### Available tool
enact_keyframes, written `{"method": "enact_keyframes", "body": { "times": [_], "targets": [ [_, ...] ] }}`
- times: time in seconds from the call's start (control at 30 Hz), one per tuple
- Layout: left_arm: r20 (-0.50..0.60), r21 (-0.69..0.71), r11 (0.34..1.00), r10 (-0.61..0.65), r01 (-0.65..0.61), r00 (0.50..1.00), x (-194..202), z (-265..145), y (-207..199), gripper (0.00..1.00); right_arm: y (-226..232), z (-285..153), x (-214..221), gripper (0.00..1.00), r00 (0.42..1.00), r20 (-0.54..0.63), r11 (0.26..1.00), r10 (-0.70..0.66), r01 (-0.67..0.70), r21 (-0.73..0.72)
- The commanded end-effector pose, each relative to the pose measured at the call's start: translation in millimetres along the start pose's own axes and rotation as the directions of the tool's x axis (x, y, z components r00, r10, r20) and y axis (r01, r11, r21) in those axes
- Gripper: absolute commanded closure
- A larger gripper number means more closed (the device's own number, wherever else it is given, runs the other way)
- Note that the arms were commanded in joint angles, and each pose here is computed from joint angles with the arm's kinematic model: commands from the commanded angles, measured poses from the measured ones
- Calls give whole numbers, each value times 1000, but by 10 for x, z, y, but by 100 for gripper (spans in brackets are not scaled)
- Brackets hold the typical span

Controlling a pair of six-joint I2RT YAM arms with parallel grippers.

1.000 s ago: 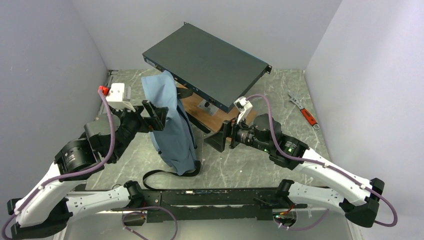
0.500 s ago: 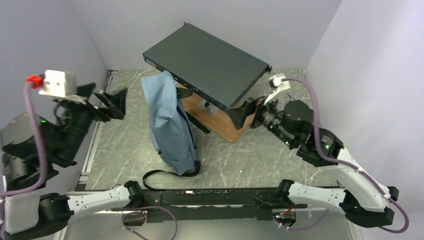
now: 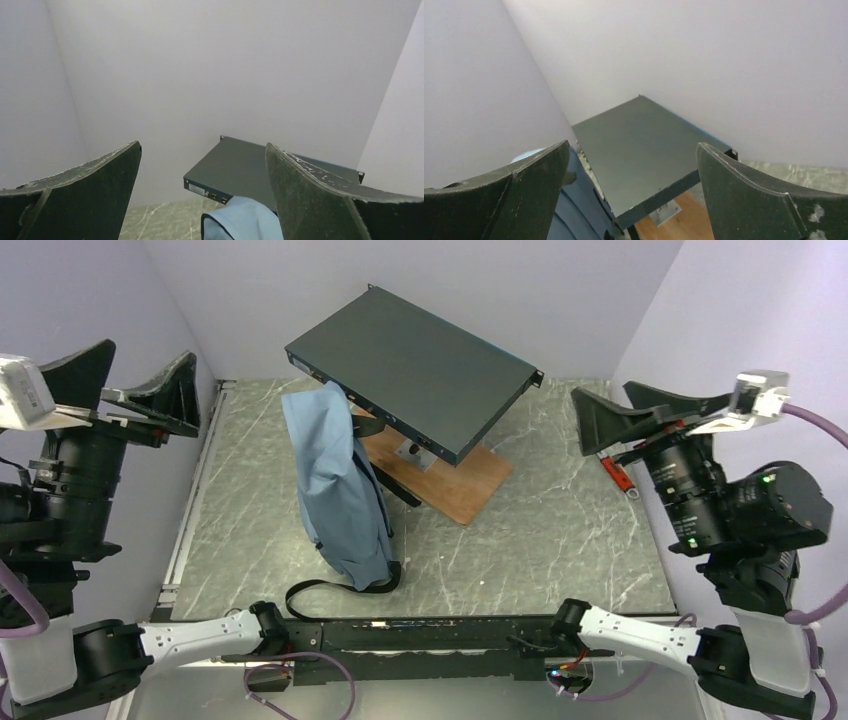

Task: Pack the student bag
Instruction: Reset both arms

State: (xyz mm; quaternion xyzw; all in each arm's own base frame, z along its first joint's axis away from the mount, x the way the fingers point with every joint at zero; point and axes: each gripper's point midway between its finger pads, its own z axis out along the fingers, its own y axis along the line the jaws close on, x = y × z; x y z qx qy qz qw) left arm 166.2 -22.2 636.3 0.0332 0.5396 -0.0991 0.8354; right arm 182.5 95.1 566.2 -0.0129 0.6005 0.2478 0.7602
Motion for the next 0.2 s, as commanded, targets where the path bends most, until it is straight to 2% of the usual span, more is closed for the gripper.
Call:
{"method": "enact_keyframes", "body": {
  "times": [0.0, 0.17],
  "targets": [
    [82, -19, 1000, 6, -5, 997, -231, 48, 48, 0, -61, -17, -255, 0, 996, 88, 1000, -23, 21, 19],
    [68, -19, 1000, 5, -3, 998, -214, 51, 46, 0, -188, -31, -196, 0, 996, 78, 996, -41, 35, 83]
  ]
}}
